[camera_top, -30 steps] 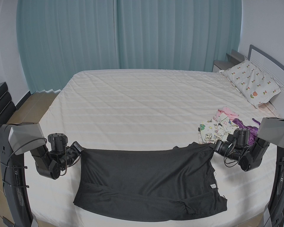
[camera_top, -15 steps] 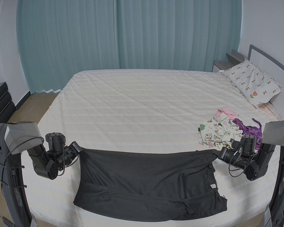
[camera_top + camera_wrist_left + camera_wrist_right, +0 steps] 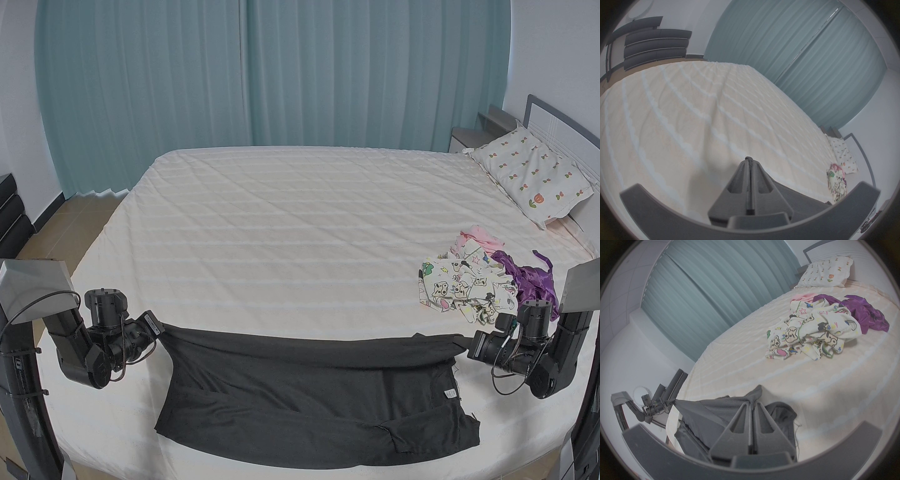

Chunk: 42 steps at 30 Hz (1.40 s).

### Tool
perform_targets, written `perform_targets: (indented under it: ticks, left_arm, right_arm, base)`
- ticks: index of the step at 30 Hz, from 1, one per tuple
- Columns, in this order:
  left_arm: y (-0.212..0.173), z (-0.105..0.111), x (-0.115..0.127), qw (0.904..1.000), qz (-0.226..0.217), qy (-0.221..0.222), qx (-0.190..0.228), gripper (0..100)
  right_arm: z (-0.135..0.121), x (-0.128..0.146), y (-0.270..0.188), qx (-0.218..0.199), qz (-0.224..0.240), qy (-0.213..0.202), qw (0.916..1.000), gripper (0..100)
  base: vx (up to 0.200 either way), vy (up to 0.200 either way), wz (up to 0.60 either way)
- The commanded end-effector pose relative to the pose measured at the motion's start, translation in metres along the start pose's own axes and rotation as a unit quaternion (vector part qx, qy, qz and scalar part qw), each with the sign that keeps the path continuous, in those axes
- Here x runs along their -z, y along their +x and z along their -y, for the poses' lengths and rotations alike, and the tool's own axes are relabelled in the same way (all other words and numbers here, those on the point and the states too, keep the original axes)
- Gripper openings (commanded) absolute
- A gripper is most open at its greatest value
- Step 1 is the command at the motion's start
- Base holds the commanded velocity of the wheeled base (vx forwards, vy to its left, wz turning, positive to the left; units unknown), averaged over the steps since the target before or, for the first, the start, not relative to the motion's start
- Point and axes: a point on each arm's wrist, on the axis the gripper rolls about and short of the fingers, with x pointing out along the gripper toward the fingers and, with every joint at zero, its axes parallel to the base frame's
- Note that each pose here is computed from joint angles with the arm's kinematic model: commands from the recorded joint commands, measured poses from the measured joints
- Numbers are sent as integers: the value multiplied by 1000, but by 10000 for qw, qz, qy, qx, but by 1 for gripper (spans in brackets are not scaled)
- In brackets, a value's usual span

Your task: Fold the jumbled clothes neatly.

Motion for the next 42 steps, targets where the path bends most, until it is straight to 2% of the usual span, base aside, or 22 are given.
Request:
perform_targets:
  ticks: [1,12,17,24,25,27,28,31,33,38,41,42]
  left_arm:
    - [-9,-8,12,9995,-295,87,-71,0]
    - [-29,-25,36,9939,-852,635,-306,0]
    - [-28,-40,56,9830,-1292,1183,-541,0]
    - [-32,-46,64,9769,-1503,1385,-620,0]
    - [-32,-46,66,9752,-1541,1461,-628,100]
    - [-32,-47,67,9745,-1562,1481,-635,100]
    - [-35,-50,72,9699,-1706,1607,-666,100]
    - [-40,-51,74,9656,-1770,1788,-664,100]
    - [-42,-51,74,9664,-1726,1788,-649,100]
    - [-45,-53,66,9746,-1408,1624,-634,100]
    - [-50,-54,56,9831,-1174,1257,-625,100]
    - [-53,-53,49,9880,-1022,978,-620,100]
  right_arm:
    - [2,13,-10,71,-279,-55,9996,0]
    - [5,41,-28,236,-900,-572,9940,0]
    - [13,60,-29,342,-1381,-890,9858,0]
    - [14,71,-33,385,-1651,-1002,9804,0]
    - [15,74,-34,385,-1718,-1001,9793,100]
    - [15,75,-34,390,-1745,-997,9788,100]
    - [15,75,-35,391,-1724,-1014,9790,100]
    - [15,71,-38,391,-1545,-1036,9818,100]
    - [15,70,-40,390,-1436,-1045,9833,100]
    - [19,63,-43,430,-1147,-972,9877,100]
    - [12,54,-44,345,-881,-562,9939,100]
    - [6,51,-44,243,-813,-356,9958,100]
  base:
    - [0,0,0]
    - [0,0,0]
    - [0,0,0]
    - [0,0,0]
    - [0,0,0]
    - [0,0,0]
    - [0,0,0]
    - [0,0,0]
    - [0,0,0]
    - [0,0,0]
    - [0,0,0]
    - [0,0,0]
